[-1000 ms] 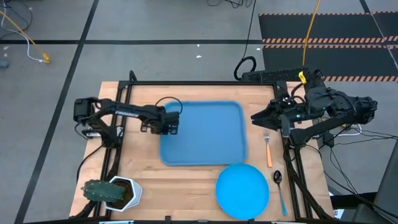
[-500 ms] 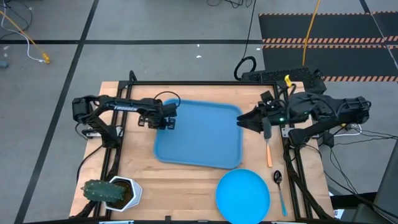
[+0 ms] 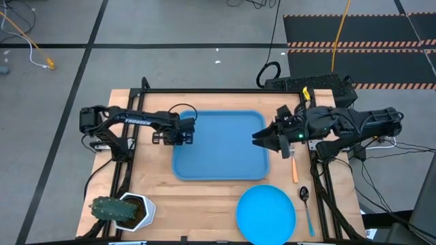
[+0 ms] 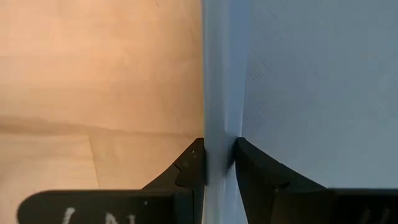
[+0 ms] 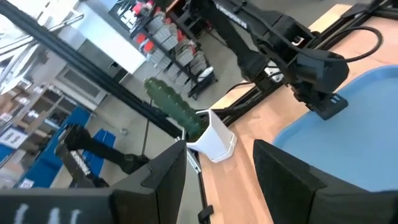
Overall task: Pick and place plate/cup/fork/spoon on tray
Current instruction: Prepare the blue serving tray on the table
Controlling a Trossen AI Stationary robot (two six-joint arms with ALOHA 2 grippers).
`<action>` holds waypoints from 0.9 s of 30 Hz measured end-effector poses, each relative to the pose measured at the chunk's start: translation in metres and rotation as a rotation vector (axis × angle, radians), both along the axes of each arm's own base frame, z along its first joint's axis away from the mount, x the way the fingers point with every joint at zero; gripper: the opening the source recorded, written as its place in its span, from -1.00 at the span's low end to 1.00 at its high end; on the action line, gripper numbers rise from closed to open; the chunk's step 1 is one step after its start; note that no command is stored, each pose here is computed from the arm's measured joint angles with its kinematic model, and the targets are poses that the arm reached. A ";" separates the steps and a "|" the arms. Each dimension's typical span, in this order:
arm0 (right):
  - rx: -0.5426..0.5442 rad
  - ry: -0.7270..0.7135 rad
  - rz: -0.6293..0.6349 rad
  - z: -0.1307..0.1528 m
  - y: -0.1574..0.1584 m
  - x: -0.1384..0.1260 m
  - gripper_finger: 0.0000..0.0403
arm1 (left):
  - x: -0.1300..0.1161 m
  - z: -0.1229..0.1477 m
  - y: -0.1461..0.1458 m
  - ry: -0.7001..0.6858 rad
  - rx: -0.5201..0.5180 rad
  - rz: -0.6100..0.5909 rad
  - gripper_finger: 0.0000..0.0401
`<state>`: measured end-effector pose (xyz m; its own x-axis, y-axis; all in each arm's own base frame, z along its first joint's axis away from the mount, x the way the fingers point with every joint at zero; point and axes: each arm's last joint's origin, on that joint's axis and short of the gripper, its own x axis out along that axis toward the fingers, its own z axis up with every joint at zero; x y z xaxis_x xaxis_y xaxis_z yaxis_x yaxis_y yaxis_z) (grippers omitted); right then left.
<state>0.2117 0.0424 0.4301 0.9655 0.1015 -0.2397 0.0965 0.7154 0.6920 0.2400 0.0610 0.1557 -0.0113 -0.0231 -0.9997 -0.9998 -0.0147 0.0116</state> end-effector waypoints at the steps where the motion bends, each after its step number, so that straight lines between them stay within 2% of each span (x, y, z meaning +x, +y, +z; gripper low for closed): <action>1: -0.004 -0.002 0.006 0.000 0.000 -0.001 -0.10 | 0.001 0.000 -0.002 -0.001 -0.002 0.007 -0.63; 12: -0.024 -0.008 0.090 0.002 0.001 -0.004 -0.10 | 0.003 0.000 -0.012 -0.004 -0.004 0.001 -0.62; 21: -0.027 -0.012 0.092 0.002 0.001 -0.005 -0.10 | 0.001 0.000 -0.007 0.005 -0.008 -0.034 -0.42; 27: -0.026 -0.012 0.088 0.002 0.001 -0.005 -0.10 | 0.000 0.000 -0.001 -0.001 -0.006 -0.055 -0.41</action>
<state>0.2065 0.0436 0.4325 0.9560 0.1799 -0.2317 0.0244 0.7383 0.6740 0.2402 0.0602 0.1559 -0.0119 -0.0280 -0.9995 -0.9991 0.0405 0.0108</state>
